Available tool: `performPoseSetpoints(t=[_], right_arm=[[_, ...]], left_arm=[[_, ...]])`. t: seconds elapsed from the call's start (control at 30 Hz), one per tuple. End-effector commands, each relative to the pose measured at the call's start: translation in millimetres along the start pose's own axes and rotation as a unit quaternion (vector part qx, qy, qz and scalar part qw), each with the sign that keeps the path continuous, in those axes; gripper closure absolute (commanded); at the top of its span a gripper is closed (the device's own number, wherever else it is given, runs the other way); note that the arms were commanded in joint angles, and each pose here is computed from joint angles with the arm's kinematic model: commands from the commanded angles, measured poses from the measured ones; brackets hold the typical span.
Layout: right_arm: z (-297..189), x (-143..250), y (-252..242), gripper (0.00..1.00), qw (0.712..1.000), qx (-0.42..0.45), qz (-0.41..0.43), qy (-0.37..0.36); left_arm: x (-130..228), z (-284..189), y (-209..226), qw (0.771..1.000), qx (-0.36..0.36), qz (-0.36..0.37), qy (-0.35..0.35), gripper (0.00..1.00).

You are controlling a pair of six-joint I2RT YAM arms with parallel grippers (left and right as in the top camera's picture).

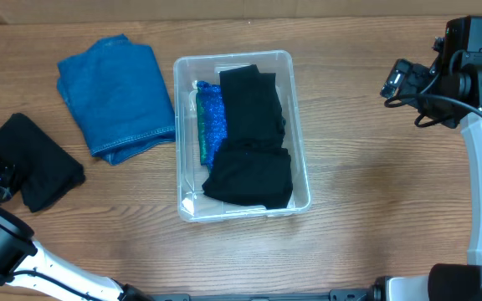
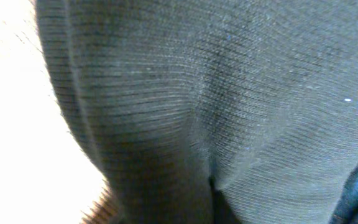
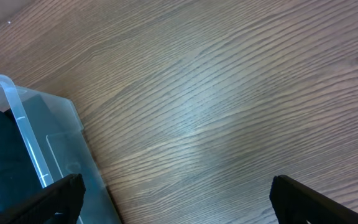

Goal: Pack container
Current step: 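Grasp the black cloth on the left with the left gripper, then place the black cloth into the bin and press it flat with left gripper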

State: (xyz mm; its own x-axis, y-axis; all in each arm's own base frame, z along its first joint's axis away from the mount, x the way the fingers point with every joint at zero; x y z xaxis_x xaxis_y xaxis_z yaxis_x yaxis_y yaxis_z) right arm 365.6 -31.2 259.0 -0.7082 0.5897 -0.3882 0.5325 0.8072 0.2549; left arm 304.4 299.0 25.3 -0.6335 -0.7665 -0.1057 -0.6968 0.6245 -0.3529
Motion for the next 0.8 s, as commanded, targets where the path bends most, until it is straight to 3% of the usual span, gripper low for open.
performPoseSetpoints(t=[0.0,0.13,0.23,0.33,0.47,0.6,0.67,0.7,0.77], right_arm=[[-3.0,-0.1,-0.6,0.0,1.0,-0.004,-0.001,-0.003],[-3.0,0.6,-1.1,0.0,1.0,-0.003,-0.002,-0.001],[-3.0,0.6,-1.1,0.0,1.0,-0.003,-0.013,-0.001],[-3.0,1.0,-1.2,0.0,1.0,-0.003,-0.012,-0.001],[-3.0,0.9,-1.2,0.0,1.0,-0.003,-0.012,-0.001],[-3.0,0.9,-1.2,0.0,1.0,-0.003,-0.012,-0.001],[-3.0,1.1,-1.3,0.0,1.0,-0.002,-0.012,0.0],[-3.0,1.1,-1.3,0.0,1.0,-0.002,-0.013,0.0],[-3.0,1.3,-1.4,0.0,1.0,-0.002,-0.013,0.0]], left_arm=[[17.7,14.9,-18.8,0.995,0.082,-0.023,0.042,0.96],[16.5,-20.2,-72.8,0.975,0.219,-0.007,0.025,0.96],[22.3,-76.1,-125.7,0.955,0.289,0.063,-0.013,0.96],[48.0,-141.7,-194.8,0.934,0.299,0.186,-0.068,0.96],[115.2,-201.5,-288.7,0.87,0.303,0.369,-0.125,0.96],[208.8,-206.1,-363.6,0.775,0.261,0.56,-0.136,0.96],[271.8,-190.3,-392.0,0.706,0.269,0.648,-0.095,0.96],[310.2,-180.2,-399.3,0.652,0.28,0.702,-0.062,0.96],[361.4,-161.7,-394.8,0.566,0.279,0.776,-0.005,0.96]])
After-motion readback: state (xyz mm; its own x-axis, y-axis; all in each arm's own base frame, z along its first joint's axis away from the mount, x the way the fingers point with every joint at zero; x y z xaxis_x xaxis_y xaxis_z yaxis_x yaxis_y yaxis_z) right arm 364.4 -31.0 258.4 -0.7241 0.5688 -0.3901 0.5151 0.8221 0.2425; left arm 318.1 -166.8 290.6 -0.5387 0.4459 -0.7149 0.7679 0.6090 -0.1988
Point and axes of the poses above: each gripper's point midway between its finger pads, its own z axis out along the fingers, its own y axis along the line the jaws close on, x = y × z, the point moved 1 cm from there along -z, back along the fingers, and after that the axes turned 11 degrees about z, right-handed, at the moved point
